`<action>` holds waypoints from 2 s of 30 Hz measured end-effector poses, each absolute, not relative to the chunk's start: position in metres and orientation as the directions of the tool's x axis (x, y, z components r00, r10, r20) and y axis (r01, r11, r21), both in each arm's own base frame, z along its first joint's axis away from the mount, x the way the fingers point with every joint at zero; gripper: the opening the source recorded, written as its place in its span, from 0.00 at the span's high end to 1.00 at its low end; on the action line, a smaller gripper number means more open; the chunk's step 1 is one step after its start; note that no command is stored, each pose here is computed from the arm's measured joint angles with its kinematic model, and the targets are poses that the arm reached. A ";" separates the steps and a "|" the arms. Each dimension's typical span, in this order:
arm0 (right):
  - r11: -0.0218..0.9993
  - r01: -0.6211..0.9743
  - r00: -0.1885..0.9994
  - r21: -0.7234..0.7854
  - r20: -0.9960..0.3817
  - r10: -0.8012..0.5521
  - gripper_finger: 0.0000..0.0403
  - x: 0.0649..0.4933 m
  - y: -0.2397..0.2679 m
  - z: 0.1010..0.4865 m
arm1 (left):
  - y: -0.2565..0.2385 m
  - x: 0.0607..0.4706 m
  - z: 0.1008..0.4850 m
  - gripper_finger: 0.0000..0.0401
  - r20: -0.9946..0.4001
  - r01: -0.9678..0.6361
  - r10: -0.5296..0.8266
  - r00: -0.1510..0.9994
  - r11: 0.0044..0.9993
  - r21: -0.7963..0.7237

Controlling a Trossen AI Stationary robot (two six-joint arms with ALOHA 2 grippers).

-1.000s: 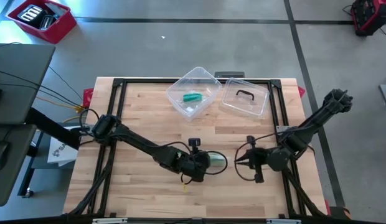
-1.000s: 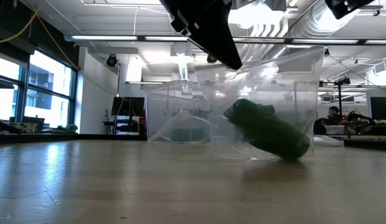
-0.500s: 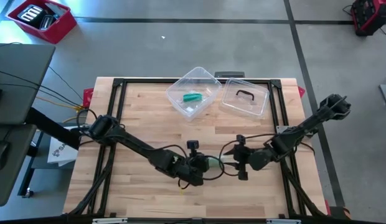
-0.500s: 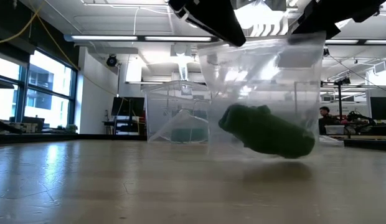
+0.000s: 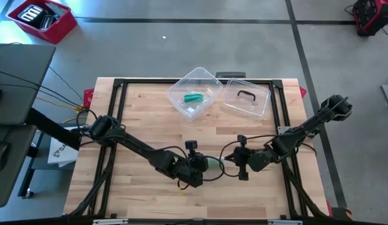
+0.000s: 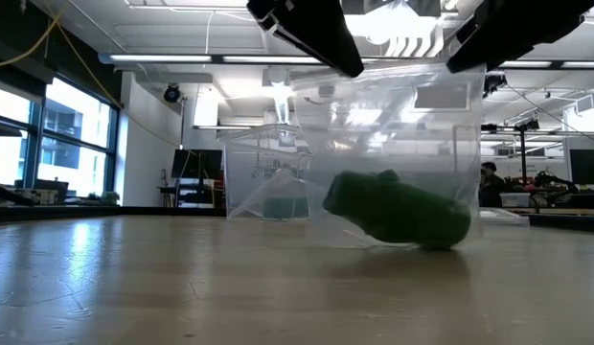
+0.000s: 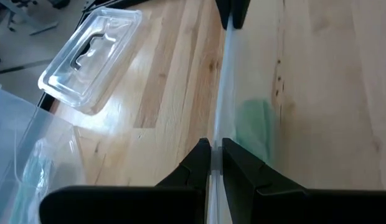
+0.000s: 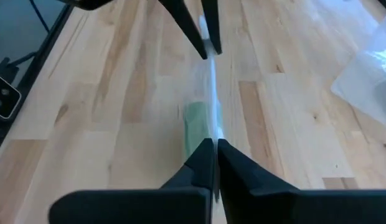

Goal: Roll bandage
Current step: Close the transparent zip bag containing the green bandage, then put the transparent zip bag with the green bandage into the transparent storage box

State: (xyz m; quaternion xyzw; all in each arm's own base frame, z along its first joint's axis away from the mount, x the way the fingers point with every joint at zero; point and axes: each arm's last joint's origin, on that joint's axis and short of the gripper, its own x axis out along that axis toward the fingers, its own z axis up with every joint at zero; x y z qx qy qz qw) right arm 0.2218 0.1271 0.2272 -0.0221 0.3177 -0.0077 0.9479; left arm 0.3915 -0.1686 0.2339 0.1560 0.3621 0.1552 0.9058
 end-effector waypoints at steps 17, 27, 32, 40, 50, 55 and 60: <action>0.996 0.000 0.787 -0.085 -0.615 -0.052 1.00 0.216 0.130 0.226 | -0.172 0.381 0.239 0.92 -0.655 -0.143 0.358 0.666 0.922 0.359; 0.996 -0.003 0.783 -0.087 -0.620 -0.052 1.00 0.216 0.130 0.225 | -0.171 0.377 0.239 0.91 -0.692 -0.120 0.329 0.642 0.935 0.333; 0.996 -0.004 0.782 -0.088 -0.621 -0.052 1.00 0.215 0.129 0.225 | -0.168 0.373 0.248 0.87 -0.692 -0.124 0.326 0.644 0.937 0.327; 0.996 -0.008 0.782 -0.088 -0.621 -0.048 1.00 0.216 0.130 0.226 | -0.156 0.360 0.276 0.63 -0.675 -0.168 0.327 0.662 0.942 0.291; 0.996 -0.009 0.788 -0.083 -0.614 -0.044 1.00 0.216 0.130 0.226 | -0.160 0.404 0.244 0.60 -0.592 -0.101 0.281 0.755 0.942 0.319; 0.996 -0.010 0.788 -0.084 -0.614 -0.044 1.00 0.216 0.130 0.226 | -0.149 0.417 0.225 0.65 -0.610 -0.105 0.294 0.736 0.939 0.327; 0.996 -0.014 0.787 -0.089 -0.615 -0.044 1.00 0.216 0.130 0.226 | -0.136 0.423 0.226 0.73 -0.622 -0.087 0.262 0.738 0.951 0.298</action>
